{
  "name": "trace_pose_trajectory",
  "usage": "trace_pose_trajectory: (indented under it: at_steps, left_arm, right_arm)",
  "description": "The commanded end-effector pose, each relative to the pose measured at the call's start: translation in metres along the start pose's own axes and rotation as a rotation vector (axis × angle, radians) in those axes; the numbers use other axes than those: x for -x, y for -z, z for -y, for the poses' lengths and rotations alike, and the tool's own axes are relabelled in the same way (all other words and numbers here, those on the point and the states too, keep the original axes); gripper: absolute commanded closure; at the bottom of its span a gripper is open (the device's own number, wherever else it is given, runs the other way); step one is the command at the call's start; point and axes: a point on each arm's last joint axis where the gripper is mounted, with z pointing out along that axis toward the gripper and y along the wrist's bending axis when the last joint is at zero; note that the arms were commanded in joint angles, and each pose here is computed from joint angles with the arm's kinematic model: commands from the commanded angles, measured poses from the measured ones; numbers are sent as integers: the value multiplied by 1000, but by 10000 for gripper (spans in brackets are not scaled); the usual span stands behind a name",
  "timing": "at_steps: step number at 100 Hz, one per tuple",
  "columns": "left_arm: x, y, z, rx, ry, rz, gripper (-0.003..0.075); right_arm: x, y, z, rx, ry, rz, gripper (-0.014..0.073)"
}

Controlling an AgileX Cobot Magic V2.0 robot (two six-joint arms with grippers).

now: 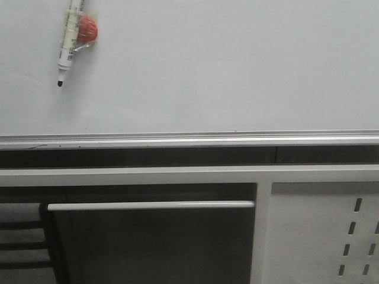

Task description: Write number 1 on whiteboard

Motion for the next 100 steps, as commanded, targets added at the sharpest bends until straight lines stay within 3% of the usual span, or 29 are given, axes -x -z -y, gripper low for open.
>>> trace_pose_trajectory:
  at_steps: [1, 86, 100]
  left_arm:
    - [-6, -1, -1, 6, 22, 51, 741]
    - [-3, -1, -1, 10, 14, 83, 741]
    - [-1, 0, -2, 10, 39, 106, 741]
  right_arm:
    - [0, 0, 0, -1, 10, 72, 660]
    - [0, 0, 0, -1, 10, 72, 660]
    - [0, 0, 0, 4, -60, 74, 660]
